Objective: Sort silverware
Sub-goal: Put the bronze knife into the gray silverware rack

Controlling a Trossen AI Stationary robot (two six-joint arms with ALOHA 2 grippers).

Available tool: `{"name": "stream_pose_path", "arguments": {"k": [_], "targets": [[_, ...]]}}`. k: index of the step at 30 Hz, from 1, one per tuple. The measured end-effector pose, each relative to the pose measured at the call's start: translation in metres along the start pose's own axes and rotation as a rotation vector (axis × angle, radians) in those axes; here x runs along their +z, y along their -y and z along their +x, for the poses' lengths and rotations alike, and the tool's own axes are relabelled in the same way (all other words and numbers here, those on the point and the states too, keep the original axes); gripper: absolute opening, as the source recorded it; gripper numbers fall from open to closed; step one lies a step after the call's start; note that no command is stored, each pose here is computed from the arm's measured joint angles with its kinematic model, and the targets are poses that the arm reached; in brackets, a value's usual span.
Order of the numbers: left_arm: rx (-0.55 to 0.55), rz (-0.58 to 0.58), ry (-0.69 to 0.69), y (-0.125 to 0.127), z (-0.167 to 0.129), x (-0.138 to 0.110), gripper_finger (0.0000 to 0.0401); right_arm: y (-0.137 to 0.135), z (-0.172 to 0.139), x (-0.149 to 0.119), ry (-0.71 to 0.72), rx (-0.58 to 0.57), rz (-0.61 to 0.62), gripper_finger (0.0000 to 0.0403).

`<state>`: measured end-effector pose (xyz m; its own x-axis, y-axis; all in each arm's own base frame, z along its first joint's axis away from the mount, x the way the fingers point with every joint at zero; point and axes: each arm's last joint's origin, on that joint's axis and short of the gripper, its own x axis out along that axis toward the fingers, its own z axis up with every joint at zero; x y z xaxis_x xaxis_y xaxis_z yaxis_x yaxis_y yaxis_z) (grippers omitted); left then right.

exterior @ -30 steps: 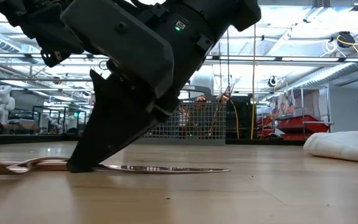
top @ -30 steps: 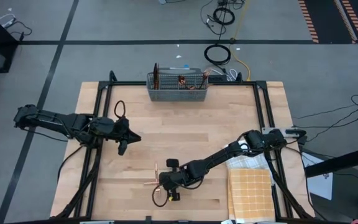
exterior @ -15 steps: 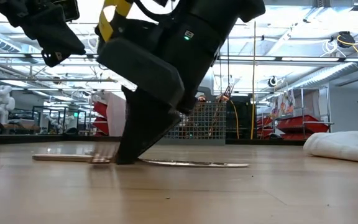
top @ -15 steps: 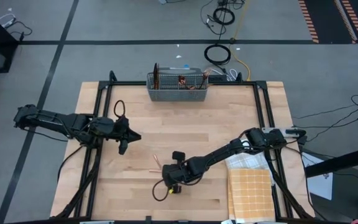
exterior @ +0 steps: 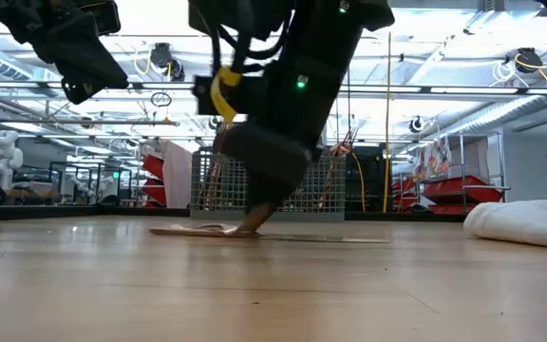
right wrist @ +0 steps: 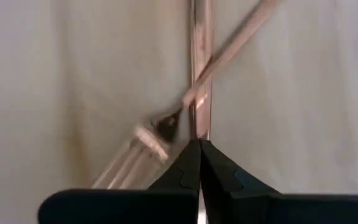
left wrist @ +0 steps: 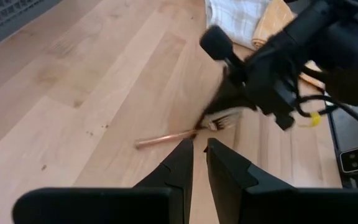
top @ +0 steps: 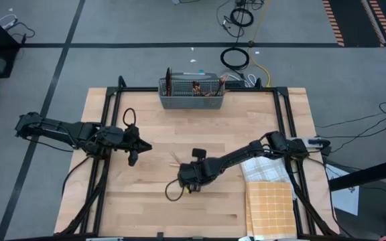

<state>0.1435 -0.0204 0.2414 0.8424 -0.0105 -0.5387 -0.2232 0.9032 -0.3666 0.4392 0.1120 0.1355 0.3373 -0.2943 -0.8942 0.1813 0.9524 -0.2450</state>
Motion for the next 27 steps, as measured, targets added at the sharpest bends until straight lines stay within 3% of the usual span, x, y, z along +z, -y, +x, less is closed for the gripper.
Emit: {"name": "stream_pose_path", "arguments": {"k": [8,14,23,27], "targets": [[0.003,0.022,0.002,0.000,0.000,0.000,0.0052,0.023,-0.005,-0.001,-0.077,-0.067,-0.080,0.0003],[0.012,0.026,-0.008,-0.001,0.000,-0.001,0.0052,0.034,-0.008,0.005,-0.108,0.132,-0.118,0.0009],[0.024,0.051,-0.021,-0.002,0.000,-0.002,0.0052,0.065,-0.009,0.010,-0.158,0.167,-0.139,0.0130],[0.030,0.056,-0.018,-0.002,0.000,-0.002,0.0052,0.074,-0.006,0.012,-0.159,0.208,-0.114,0.0165]]}}
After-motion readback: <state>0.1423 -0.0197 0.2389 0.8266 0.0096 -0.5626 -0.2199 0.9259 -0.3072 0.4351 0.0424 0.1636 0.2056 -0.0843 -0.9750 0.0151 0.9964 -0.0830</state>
